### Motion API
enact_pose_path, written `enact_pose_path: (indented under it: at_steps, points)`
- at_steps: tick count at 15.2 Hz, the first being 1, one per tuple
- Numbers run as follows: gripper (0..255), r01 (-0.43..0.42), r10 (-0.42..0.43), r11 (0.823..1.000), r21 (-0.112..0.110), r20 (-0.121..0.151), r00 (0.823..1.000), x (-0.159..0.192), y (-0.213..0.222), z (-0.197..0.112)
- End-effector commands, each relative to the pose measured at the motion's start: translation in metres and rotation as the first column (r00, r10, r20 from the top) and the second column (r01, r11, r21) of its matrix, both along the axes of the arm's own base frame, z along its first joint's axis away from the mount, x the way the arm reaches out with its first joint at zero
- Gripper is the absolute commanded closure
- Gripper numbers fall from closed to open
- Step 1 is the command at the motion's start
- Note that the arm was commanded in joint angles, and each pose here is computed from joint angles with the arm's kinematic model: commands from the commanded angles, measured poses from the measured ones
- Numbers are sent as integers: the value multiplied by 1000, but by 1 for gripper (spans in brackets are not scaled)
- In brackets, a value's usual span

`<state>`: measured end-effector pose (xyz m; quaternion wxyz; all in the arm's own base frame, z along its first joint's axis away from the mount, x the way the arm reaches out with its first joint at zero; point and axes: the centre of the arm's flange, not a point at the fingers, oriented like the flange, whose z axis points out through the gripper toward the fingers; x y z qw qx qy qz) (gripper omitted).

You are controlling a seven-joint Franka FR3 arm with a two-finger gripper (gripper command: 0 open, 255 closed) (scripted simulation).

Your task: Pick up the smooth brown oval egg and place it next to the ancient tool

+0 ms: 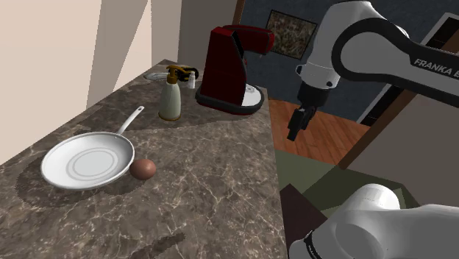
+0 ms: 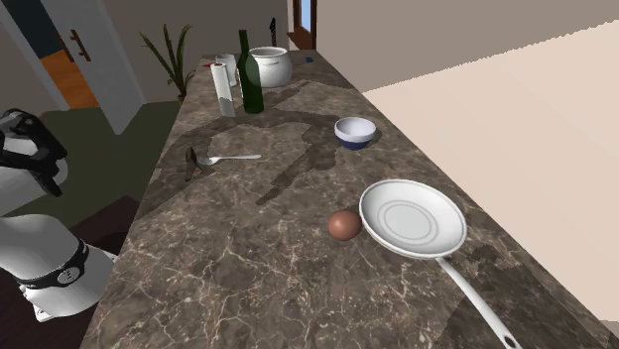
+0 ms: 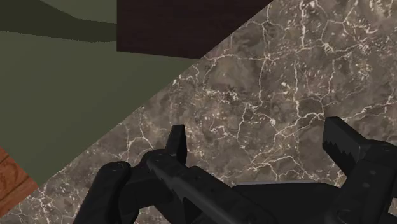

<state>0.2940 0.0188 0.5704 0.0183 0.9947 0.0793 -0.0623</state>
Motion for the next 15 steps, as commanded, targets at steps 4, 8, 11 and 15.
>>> enact_pose_path:
  at_steps: [4, 8, 11, 15]
  points:
    - [0, -55, 56, 998, -19, 28, 998, 22, 28, -16]
    - [0, -128, 131, 991, -46, 64, 989, 49, 67, -37]
    - [0, -181, 187, 981, -68, 90, 978, 68, 97, -53]
    - [0, -250, 261, 963, -99, 122, 958, 91, 138, -74]
